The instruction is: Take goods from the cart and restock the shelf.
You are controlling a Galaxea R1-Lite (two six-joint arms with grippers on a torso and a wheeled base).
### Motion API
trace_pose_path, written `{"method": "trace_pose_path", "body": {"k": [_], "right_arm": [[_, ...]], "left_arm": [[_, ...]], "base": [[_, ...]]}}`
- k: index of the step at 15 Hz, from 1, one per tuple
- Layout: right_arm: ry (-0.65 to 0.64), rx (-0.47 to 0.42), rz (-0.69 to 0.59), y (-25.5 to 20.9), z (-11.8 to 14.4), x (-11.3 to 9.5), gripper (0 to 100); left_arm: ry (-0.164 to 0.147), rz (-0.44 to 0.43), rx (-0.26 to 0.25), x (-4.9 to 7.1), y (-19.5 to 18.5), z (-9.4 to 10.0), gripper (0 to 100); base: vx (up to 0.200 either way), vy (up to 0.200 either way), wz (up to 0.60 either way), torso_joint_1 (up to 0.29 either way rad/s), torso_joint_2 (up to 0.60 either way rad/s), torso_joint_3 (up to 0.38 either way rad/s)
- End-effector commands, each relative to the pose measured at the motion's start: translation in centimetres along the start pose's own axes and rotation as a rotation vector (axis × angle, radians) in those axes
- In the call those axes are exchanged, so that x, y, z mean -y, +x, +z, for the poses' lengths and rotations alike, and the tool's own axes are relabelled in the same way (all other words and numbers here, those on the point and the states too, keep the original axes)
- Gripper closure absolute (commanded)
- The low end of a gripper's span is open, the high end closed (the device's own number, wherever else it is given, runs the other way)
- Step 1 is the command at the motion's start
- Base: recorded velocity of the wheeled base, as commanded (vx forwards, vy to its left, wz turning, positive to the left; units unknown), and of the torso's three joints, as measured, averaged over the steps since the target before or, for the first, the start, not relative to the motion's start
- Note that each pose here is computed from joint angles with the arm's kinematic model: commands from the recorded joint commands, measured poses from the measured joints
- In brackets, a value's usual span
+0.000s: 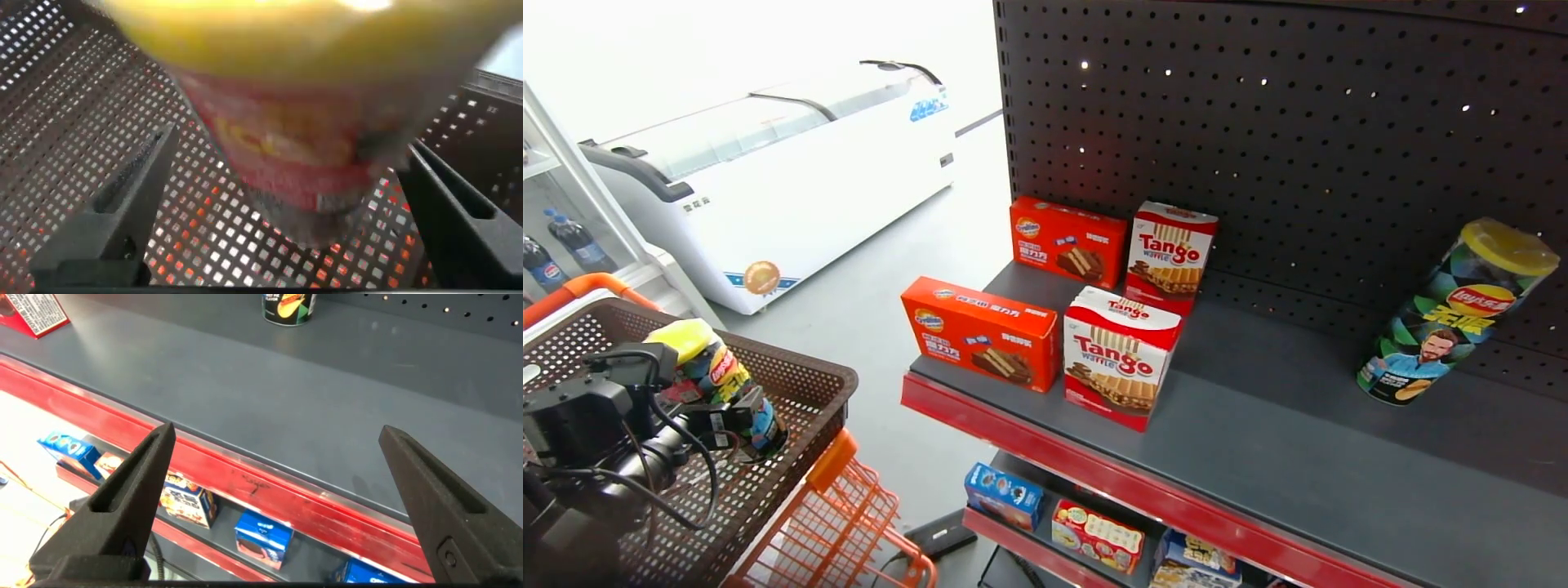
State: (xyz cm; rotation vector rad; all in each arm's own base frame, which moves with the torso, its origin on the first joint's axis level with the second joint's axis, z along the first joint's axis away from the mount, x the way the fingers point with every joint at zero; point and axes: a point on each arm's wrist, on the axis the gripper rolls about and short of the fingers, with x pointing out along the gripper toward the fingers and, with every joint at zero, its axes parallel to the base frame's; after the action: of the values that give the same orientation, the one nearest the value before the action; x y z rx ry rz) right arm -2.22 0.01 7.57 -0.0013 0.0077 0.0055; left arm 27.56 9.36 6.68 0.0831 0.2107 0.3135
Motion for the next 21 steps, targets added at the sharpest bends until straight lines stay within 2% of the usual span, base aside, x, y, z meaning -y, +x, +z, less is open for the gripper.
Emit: {"method": "trace_pose_path", "body": {"k": [1, 3, 4, 10, 11, 13, 14, 16, 18, 20, 21], "right_arm": [[0.000, -0.002, 0.001, 0.0, 0.0, 0.0, 0], [0.000, -0.002, 0.001, 0.0, 0.0, 0.0, 0], [0.000, -0.002, 0.001, 0.0, 0.0, 0.0, 0], [0.000, -0.002, 0.001, 0.0, 0.0, 0.0, 0], [0.000, -0.002, 0.001, 0.0, 0.0, 0.0, 0], [0.000, -0.002, 0.001, 0.0, 0.0, 0.0, 0], [0.000, -0.002, 0.001, 0.0, 0.0, 0.0, 0], [0.000, -0.002, 0.001, 0.0, 0.0, 0.0, 0], [0.000, -0.002, 0.001, 0.0, 0.0, 0.0, 0], [0.000, -0.002, 0.001, 0.0, 0.0, 0.0, 0], [0.000, -0.002, 0.001, 0.0, 0.0, 0.0, 0]], "left_arm": [[-0.017, -0.001, -0.002, 0.0, 1.8, -0.6, 0], [-0.021, -0.012, 0.011, 0.2, 2.7, -0.5, 0], [-0.020, -0.019, 0.018, 0.3, 3.1, -0.5, 100], [-0.007, -0.097, 0.091, 1.5, 3.9, 1.0, 100], [-0.007, -0.105, 0.115, 1.9, 3.7, 1.7, 100], [-0.003, -0.103, 0.204, 1.9, 3.1, 5.1, 100], [-0.003, -0.104, 0.222, 1.9, 3.0, 6.1, 100], [0.002, -0.123, 0.278, 2.0, 1.4, 10.5, 100], [0.003, -0.157, 0.346, 2.6, 0.4, 12.6, 100], [0.000, -0.239, 0.438, 5.1, -0.9, 15.6, 100], [-0.003, -0.295, 0.449, 6.7, -2.0, 17.0, 100]], "base": [[0.000, 0.000, 0.00, 0.000, 0.00, 0.000], [0.000, 0.000, 0.00, 0.000, 0.00, 0.000], [0.000, 0.000, 0.00, 0.000, 0.00, 0.000], [0.000, 0.000, 0.00, 0.000, 0.00, 0.000], [0.000, 0.000, 0.00, 0.000, 0.00, 0.000], [0.000, 0.000, 0.00, 0.000, 0.00, 0.000], [0.000, 0.000, 0.00, 0.000, 0.00, 0.000], [0.000, 0.000, 0.00, 0.000, 0.00, 0.000], [0.000, 0.000, 0.00, 0.000, 0.00, 0.000], [0.000, 0.000, 0.00, 0.000, 0.00, 0.000], [0.000, 0.000, 0.00, 0.000, 0.00, 0.000]]}}
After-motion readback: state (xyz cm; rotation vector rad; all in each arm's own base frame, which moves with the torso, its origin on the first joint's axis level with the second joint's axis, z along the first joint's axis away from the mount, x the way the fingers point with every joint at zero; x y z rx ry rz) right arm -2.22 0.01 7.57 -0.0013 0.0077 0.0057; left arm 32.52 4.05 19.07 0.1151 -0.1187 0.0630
